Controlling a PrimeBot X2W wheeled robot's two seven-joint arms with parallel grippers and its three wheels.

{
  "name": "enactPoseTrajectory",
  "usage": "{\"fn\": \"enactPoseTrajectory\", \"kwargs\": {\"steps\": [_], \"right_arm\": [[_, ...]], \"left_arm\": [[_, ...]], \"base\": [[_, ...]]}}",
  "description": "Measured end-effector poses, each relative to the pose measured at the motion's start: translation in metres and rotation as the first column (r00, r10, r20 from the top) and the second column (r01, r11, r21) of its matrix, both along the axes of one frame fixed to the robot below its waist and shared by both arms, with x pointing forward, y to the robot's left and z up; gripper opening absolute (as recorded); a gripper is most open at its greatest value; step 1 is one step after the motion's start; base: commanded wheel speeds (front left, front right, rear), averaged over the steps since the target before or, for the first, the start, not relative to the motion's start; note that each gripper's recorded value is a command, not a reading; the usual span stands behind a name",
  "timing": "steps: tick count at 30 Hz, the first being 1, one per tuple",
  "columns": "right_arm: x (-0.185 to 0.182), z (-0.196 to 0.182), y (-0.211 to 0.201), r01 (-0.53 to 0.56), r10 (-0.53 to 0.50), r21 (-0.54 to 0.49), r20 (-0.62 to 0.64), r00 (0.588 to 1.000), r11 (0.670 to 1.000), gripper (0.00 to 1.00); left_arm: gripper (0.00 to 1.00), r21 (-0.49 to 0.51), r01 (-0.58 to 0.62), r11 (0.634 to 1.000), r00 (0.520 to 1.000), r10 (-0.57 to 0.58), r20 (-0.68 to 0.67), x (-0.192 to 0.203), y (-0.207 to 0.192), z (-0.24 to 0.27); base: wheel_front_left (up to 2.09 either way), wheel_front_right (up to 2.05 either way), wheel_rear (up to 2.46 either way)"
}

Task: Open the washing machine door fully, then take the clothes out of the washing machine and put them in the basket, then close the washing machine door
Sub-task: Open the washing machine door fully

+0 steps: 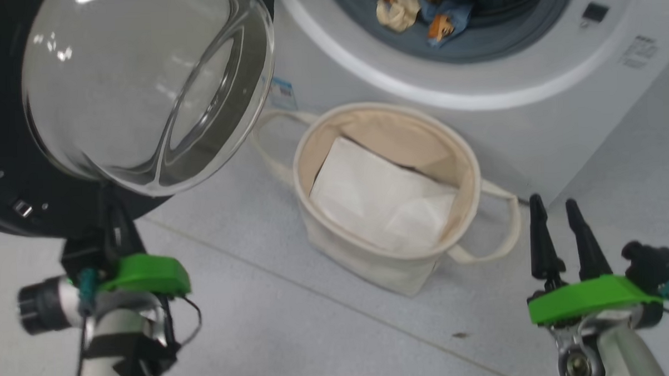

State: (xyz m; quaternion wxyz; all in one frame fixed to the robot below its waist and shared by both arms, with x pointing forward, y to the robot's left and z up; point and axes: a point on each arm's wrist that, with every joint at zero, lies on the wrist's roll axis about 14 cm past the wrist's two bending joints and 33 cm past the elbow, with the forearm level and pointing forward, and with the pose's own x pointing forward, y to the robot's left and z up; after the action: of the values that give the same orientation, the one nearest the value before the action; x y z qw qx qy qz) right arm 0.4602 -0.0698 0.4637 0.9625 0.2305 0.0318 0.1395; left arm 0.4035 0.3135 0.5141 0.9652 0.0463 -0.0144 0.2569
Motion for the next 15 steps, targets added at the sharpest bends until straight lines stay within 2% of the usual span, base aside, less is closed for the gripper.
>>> {"fn": "enactPoseTrajectory", "kwargs": {"steps": [8, 15], "right_arm": [[-0.029, 0.022, -0.016, 0.031, -0.031, 0.003, 0.035, 0.999, 1.000, 1.00], [-0.050, 0.047, -0.040, 0.092, -0.093, 0.019, 0.095, 0.991, 0.996, 1.00]], "left_arm": [[0.00, -0.025, 0.189, 0.982, 0.980, -0.187, 0.065, -0.009, -0.065, 0.014], [0.00, -0.063, 0.383, 0.922, 0.922, -0.376, 0.092, -0.017, -0.124, 0.014]], "base": [[0.00, 0.00, 0.00], [0.00, 0.00, 0.00]]}}
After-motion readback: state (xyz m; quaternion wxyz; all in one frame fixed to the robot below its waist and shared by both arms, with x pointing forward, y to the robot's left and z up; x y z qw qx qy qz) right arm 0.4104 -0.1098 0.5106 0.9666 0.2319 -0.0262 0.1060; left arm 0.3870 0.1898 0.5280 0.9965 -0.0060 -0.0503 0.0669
